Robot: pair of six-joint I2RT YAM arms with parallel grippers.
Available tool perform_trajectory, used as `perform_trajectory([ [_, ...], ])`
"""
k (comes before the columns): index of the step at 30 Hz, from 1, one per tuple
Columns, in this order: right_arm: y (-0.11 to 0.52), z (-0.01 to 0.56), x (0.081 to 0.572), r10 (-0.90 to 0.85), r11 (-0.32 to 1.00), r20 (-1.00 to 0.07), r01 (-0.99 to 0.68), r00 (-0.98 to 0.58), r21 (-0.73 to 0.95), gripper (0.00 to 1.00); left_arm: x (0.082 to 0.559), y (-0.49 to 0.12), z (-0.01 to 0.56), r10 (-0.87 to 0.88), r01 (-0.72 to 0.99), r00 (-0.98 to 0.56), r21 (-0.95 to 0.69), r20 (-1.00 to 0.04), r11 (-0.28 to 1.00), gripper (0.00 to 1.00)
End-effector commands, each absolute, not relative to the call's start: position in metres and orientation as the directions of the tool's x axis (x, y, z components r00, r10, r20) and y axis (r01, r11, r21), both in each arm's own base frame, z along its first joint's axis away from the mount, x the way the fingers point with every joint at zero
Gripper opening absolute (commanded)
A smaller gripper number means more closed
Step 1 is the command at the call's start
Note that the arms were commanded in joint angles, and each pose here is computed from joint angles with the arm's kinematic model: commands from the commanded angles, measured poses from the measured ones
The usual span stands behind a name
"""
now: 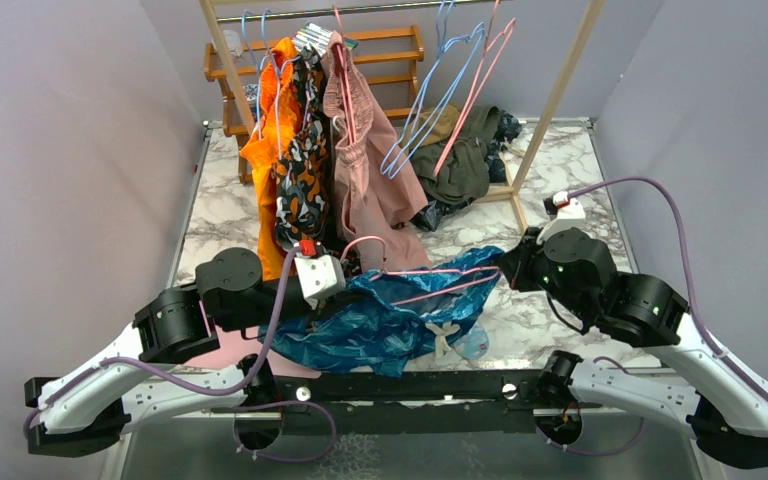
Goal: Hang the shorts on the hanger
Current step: Hang the shorts on the hanger.
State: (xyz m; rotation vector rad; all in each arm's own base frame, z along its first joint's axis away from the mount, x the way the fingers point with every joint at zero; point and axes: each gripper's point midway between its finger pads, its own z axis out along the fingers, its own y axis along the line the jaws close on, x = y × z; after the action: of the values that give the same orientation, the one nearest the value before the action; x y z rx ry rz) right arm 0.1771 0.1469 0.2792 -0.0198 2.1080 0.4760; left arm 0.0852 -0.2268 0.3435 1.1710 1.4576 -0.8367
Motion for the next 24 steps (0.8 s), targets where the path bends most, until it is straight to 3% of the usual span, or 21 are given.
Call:
perform_trajectory([
  [1, 0.133, 0.292, 0.180, 0.161, 0.942, -0.841, -0.173, -0.517, 0.287, 0.01, 0.081, -0.228, 0.343, 0.233, 0.964, 0.016, 0.077, -0.972, 0.254, 0.00],
  [15, 0.135, 0.306, 0.177, 0.124, 0.938, -0.846, -0.216, -0.519, 0.270, 0.01, 0.100, -0.221, 0.309, 0.351, 0.933, -0.010, 0.117, -0.936, 0.339, 0.00],
  [24, 0.159, 0.314, 0.163, 0.071, 0.890, -0.814, -0.332, -0.577, 0.312, 0.01, 0.114, -0.232, 0.279, 0.449, 0.925, -0.030, 0.145, -0.893, 0.350, 0.00],
])
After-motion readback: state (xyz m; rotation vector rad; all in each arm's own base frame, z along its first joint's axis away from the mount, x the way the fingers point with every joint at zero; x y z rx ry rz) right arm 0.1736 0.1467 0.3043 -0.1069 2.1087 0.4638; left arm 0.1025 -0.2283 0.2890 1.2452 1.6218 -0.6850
